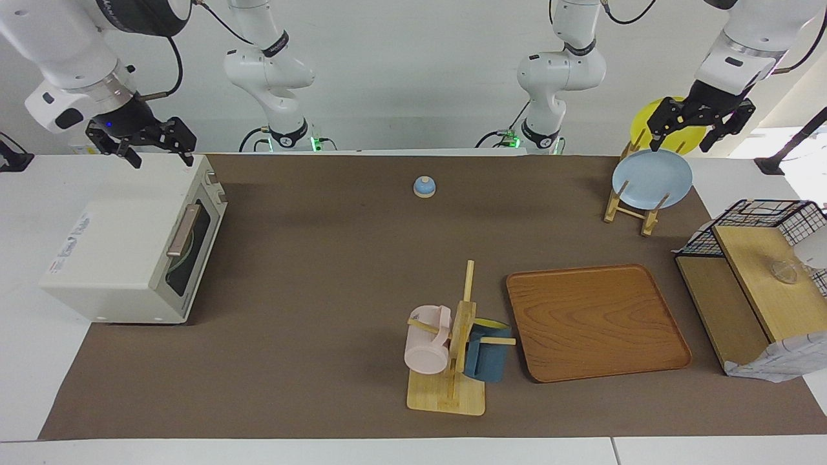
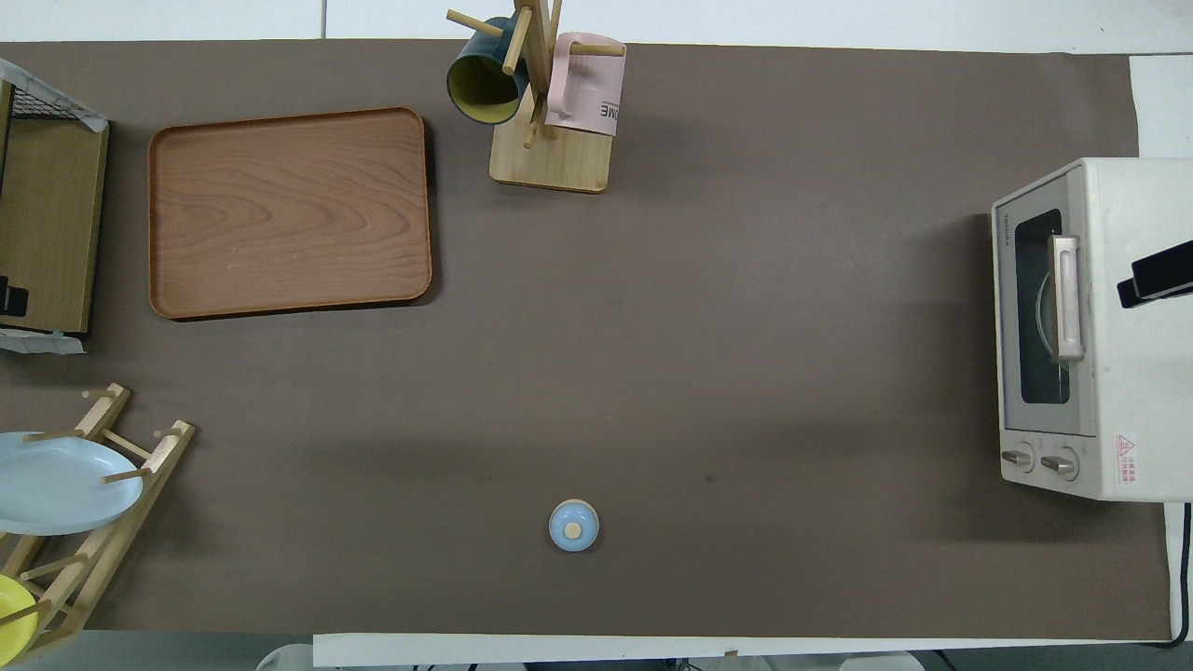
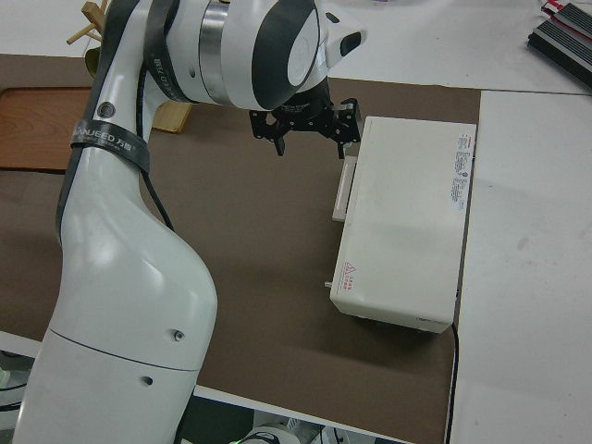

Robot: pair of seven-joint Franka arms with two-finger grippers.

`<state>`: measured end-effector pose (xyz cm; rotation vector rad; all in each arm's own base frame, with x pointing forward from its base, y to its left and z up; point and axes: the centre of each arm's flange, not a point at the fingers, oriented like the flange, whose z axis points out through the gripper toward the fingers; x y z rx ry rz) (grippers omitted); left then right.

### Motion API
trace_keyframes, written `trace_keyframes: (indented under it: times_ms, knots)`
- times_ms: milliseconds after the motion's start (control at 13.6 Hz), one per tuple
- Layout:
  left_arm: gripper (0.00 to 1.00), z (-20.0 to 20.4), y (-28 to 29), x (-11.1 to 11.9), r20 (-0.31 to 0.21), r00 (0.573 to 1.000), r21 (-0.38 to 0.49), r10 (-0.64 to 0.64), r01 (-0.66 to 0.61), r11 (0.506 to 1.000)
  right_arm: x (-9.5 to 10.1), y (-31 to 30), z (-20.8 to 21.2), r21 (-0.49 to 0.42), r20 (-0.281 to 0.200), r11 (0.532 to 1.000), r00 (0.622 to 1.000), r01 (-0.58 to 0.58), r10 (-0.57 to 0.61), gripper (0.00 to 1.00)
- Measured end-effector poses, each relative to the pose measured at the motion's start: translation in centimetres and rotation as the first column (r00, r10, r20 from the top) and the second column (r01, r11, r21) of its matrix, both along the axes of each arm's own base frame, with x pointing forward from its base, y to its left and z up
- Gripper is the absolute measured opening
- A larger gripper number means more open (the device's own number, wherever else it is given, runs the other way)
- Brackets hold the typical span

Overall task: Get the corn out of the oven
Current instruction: 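Pull the toaster oven door open with the right gripper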

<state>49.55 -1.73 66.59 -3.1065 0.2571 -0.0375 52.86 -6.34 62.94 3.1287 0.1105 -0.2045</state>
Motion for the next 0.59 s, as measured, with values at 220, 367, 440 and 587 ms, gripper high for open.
trace_keyframes:
  times_ms: [220, 367, 440, 587]
  knots:
    - [1.0, 0.0, 0.0, 0.0, 0.0, 1.0, 0.0, 0.0, 0.0, 1.0, 0.8, 1.8, -1.7, -0.007, 0.052, 0.999, 0.998, -0.046, 0.046, 0.69]
    - [1.0, 0.0, 0.0, 0.0, 0.0, 1.0, 0.0, 0.0, 0.0, 1.0, 1.8, 1.6, -4.8, -0.041, 0.077, 0.998, 0.995, -0.055, 0.058, 0.44]
    - [1.0, 0.0, 0.0, 0.0, 0.0, 1.0, 0.0, 0.0, 0.0, 1.0, 2.1, 1.3, -6.3, -0.059, 0.067, 0.997, 0.996, -0.057, 0.061, 0.34]
    - [1.0, 0.0, 0.0, 0.0, 0.0, 1.0, 0.0, 0.0, 0.0, 1.0, 2.8, 0.1, -8.8, -0.076, 0.044, 0.996, 0.998, -0.045, 0.049, 0.09]
